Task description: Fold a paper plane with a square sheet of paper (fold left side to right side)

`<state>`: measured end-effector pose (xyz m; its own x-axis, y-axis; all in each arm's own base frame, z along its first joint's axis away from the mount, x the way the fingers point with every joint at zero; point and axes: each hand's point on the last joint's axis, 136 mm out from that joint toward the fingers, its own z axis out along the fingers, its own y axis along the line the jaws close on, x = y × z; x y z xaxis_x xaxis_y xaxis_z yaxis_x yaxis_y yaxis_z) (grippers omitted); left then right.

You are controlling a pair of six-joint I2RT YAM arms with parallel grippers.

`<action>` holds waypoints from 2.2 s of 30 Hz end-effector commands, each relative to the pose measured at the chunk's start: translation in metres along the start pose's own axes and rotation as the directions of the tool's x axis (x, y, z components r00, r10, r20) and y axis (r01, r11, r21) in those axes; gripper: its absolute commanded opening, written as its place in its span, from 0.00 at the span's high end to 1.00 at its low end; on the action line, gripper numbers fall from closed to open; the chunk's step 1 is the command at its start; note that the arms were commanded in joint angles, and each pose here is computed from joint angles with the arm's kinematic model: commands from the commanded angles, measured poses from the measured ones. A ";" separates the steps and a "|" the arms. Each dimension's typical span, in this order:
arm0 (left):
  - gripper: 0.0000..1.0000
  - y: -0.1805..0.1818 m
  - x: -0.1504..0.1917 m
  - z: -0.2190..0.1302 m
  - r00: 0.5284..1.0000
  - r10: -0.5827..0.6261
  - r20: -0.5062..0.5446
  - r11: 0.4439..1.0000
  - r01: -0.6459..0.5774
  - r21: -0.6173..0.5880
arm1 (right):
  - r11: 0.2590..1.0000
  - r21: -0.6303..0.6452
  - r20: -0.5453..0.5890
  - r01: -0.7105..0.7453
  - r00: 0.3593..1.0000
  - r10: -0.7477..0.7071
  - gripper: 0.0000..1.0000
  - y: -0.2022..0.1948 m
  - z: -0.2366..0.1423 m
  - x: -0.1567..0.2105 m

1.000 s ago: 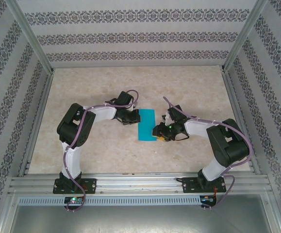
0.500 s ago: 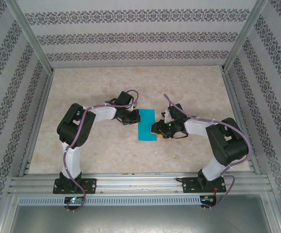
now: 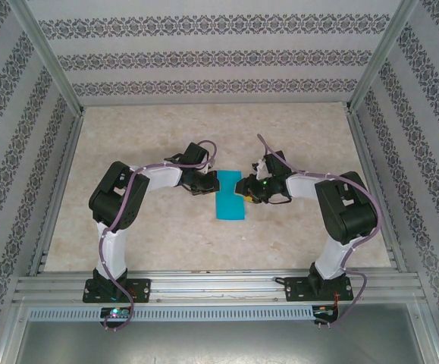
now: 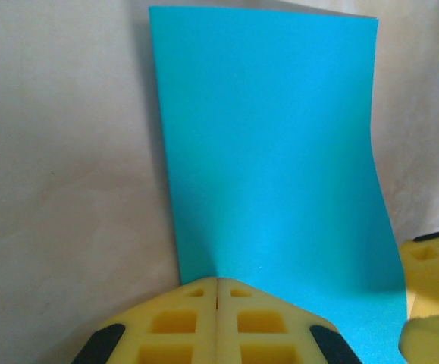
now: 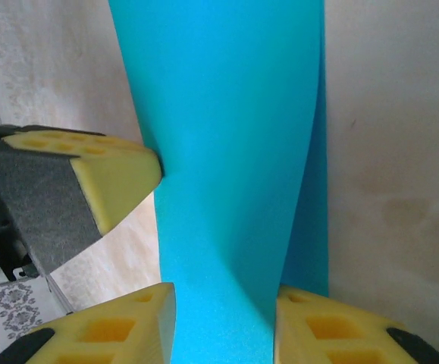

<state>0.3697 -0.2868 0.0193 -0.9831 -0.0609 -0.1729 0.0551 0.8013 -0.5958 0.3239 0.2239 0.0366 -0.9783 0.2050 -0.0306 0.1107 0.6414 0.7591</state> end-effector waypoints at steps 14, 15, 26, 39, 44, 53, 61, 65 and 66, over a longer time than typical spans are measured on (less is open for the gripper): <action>1.00 0.019 0.032 0.009 0.997 -0.021 -0.073 0.997 0.015 -0.078 | 1.000 -0.012 -0.026 0.004 1.000 -0.005 0.78 -0.014 0.009 -0.013; 1.00 0.018 0.031 0.009 0.997 -0.017 -0.072 0.997 0.012 -0.075 | 1.000 -0.008 -0.027 0.004 1.000 -0.004 0.79 -0.015 0.010 -0.012; 0.77 -0.016 0.012 -0.024 0.998 0.065 0.005 0.998 -0.065 -0.016 | 1.000 -0.021 -0.019 0.007 1.000 -0.008 1.00 -0.007 0.002 -0.010; 0.50 -0.067 0.069 -0.080 0.851 0.511 0.126 0.859 -0.511 -0.028 | 0.998 -0.038 -0.019 -0.060 0.998 0.059 1.00 0.012 -0.017 -0.005; 0.41 -0.083 0.107 -0.073 0.697 0.715 0.052 0.696 -0.703 -0.149 | 0.996 -0.032 -0.022 -0.080 0.997 0.079 1.00 0.012 -0.018 -0.003; 0.31 -0.095 0.117 -0.045 0.520 0.852 -0.067 0.467 -0.811 -0.352 | 0.996 -0.027 -0.018 -0.088 0.996 0.088 1.00 0.012 -0.018 -0.003; 0.26 -0.088 0.109 -0.015 0.448 0.871 -0.202 0.314 -0.824 -0.472 | 0.996 -0.027 -0.018 -0.089 0.996 0.089 1.00 0.013 -0.018 -0.003; 0.26 -0.084 0.102 -0.009 0.445 0.865 -0.230 0.280 -0.810 -0.516 | 0.996 -0.024 -0.019 -0.090 0.996 0.090 1.00 0.012 -0.017 -0.002; 0.27 -0.083 0.101 -0.009 0.449 0.864 -0.230 0.278 -0.805 -0.524 | 0.996 -0.024 -0.019 -0.091 0.996 0.090 1.00 0.012 -0.017 -0.002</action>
<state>0.2585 -0.3641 0.0526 -0.4544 0.7660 -0.4547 0.7384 0.6094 0.2887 0.3251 0.2169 0.0484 -0.9679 0.2452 0.0546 0.1975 0.6082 0.7689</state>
